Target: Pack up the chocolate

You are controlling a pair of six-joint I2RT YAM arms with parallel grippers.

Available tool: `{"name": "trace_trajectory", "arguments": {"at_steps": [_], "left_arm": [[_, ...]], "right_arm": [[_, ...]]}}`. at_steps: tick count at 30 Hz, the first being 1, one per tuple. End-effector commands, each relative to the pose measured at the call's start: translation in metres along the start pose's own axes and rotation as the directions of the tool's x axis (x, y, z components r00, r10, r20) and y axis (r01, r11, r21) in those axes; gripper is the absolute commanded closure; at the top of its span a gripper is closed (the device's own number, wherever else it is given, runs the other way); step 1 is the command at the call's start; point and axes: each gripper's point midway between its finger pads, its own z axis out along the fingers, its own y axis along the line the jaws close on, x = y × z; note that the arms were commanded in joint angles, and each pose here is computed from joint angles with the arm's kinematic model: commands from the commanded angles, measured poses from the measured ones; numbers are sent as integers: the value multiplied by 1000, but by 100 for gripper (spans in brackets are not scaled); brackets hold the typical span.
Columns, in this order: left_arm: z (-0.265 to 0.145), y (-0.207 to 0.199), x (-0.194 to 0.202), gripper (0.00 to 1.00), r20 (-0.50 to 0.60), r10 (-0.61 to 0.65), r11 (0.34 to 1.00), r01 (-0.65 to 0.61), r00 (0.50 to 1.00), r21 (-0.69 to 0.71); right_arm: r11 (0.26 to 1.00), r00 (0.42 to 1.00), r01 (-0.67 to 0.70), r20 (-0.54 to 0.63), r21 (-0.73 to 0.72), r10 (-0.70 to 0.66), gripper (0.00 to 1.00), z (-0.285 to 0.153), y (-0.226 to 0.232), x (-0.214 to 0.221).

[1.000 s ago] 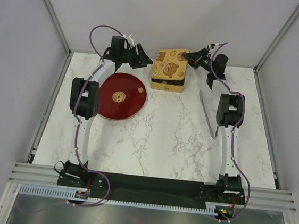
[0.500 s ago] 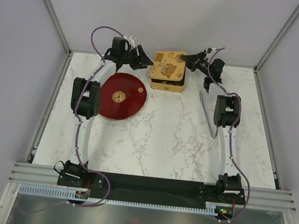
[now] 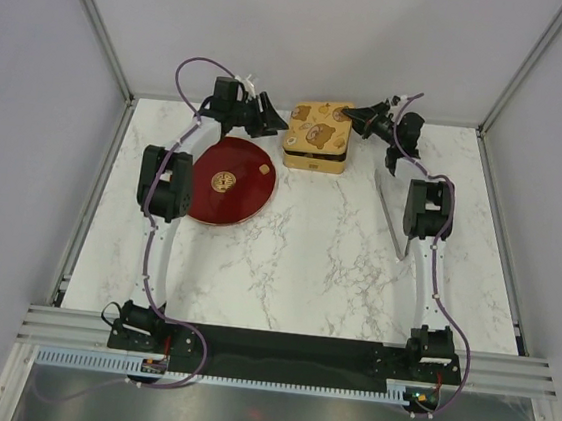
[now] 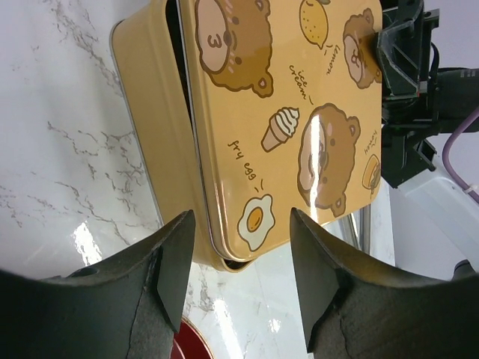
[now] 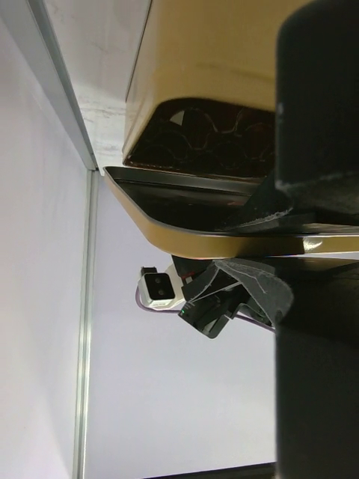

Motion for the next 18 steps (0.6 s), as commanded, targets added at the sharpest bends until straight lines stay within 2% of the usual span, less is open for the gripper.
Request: {"name": "trace_trajectory", "arguments": {"at_steps": [1, 10, 18], "left_arm": [[5, -20, -12, 39, 30, 55, 997, -57, 998, 59], [11, -26, -4, 40, 13, 58, 996, -59, 998, 69], [13, -26, 0, 40, 6, 48, 997, -48, 999, 64]], "right_arm": [[999, 999, 46, -9, -26, -46, 100, -4, 13, -6], [1000, 1000, 7, -24, 0, -7, 100, -7, -1, -4], [993, 1000, 20, -8, -117, -21, 100, -7, 31, -6]]}}
